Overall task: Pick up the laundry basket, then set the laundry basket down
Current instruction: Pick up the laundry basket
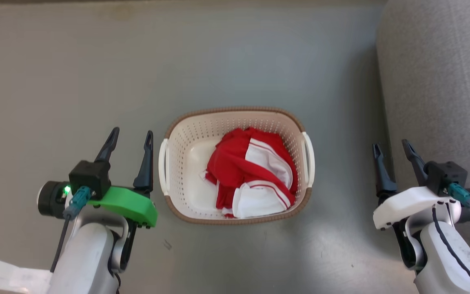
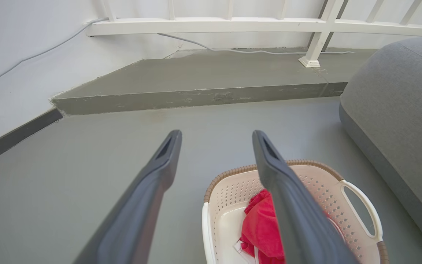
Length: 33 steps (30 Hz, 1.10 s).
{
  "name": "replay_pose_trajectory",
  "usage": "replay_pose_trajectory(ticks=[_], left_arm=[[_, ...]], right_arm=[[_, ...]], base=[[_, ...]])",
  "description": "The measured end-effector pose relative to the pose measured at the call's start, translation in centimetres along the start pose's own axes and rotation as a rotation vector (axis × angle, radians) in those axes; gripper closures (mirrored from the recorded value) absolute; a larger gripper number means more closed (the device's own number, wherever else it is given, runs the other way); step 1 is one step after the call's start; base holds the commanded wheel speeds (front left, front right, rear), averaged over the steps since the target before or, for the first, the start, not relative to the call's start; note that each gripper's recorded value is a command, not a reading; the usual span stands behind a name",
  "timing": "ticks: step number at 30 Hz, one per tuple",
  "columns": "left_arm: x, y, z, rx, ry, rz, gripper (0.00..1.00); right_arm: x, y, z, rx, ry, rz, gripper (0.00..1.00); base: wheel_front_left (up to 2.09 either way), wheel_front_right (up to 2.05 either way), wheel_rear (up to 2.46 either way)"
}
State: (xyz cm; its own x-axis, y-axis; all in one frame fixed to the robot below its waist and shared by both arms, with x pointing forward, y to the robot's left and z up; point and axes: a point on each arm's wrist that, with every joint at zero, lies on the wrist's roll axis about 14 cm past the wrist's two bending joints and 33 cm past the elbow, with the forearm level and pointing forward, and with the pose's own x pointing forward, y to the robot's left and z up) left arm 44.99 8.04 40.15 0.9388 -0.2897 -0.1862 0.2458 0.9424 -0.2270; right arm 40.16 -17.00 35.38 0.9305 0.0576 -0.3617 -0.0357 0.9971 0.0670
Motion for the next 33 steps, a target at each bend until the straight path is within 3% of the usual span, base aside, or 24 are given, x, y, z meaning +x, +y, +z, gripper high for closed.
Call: replay_pose_trajectory(ticks=[22,33], left_arm=[[7.0,3.2,-9.4,0.008,0.224,-0.036,0.00],[8.7,4.0,-14.2,-0.002,0.353,-0.061,0.00]], right_arm=[[9.4,2.2,-5.0,0.045,0.091,0.050,0.00],[11.0,3.6,-9.9,0.056,0.209,0.093,0.00]], base=[[0.00,0.00,0.00],[0.00,0.00,0.00]])
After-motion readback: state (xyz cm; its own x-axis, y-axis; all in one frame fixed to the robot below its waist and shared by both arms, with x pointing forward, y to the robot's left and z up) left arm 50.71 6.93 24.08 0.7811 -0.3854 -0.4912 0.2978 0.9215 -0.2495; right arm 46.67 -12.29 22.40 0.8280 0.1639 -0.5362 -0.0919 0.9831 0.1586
